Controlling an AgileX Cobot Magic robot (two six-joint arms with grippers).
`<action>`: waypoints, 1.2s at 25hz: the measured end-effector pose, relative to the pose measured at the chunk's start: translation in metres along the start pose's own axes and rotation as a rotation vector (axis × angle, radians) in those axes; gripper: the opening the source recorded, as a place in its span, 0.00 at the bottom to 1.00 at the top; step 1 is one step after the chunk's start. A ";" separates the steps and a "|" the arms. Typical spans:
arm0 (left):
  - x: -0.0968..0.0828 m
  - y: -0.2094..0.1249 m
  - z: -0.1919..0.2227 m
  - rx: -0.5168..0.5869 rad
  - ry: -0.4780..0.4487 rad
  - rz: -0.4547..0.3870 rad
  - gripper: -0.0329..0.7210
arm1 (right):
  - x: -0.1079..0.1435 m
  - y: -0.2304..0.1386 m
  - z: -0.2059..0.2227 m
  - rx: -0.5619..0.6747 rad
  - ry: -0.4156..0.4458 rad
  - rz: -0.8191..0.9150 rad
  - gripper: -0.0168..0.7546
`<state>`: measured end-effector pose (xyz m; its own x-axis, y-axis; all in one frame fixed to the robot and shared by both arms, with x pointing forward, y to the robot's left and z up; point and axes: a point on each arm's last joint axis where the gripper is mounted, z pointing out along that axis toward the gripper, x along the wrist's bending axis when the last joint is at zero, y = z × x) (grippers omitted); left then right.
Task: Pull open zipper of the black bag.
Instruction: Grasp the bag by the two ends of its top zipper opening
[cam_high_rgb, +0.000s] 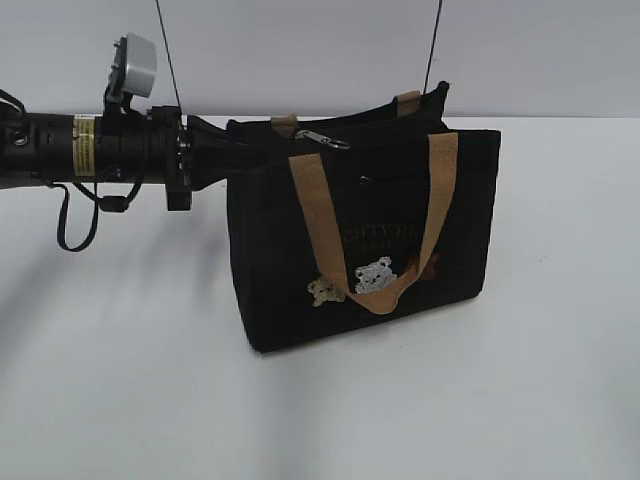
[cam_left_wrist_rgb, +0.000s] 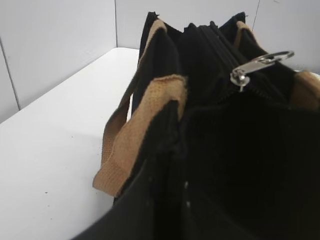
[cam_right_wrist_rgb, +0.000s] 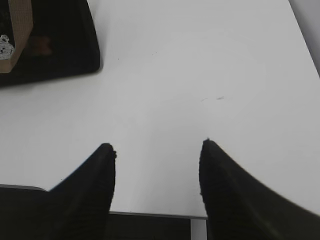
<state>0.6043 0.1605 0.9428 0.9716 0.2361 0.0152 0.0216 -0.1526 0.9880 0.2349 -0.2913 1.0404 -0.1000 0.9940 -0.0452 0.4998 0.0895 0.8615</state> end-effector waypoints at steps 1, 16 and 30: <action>0.000 0.000 0.000 0.002 -0.003 0.001 0.09 | 0.000 0.000 0.000 0.000 0.000 0.000 0.55; -0.001 0.000 0.000 0.005 -0.010 0.004 0.09 | 0.003 0.021 0.010 0.073 0.073 -0.127 0.55; -0.001 0.000 0.000 0.001 -0.015 0.005 0.09 | 0.006 0.092 0.083 0.140 0.313 -0.469 0.55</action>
<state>0.6030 0.1602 0.9427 0.9751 0.2210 0.0175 0.0173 -0.1545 0.9878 0.3515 -0.2720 1.0772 -0.5771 0.7818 -0.2362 0.4472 0.5445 0.7096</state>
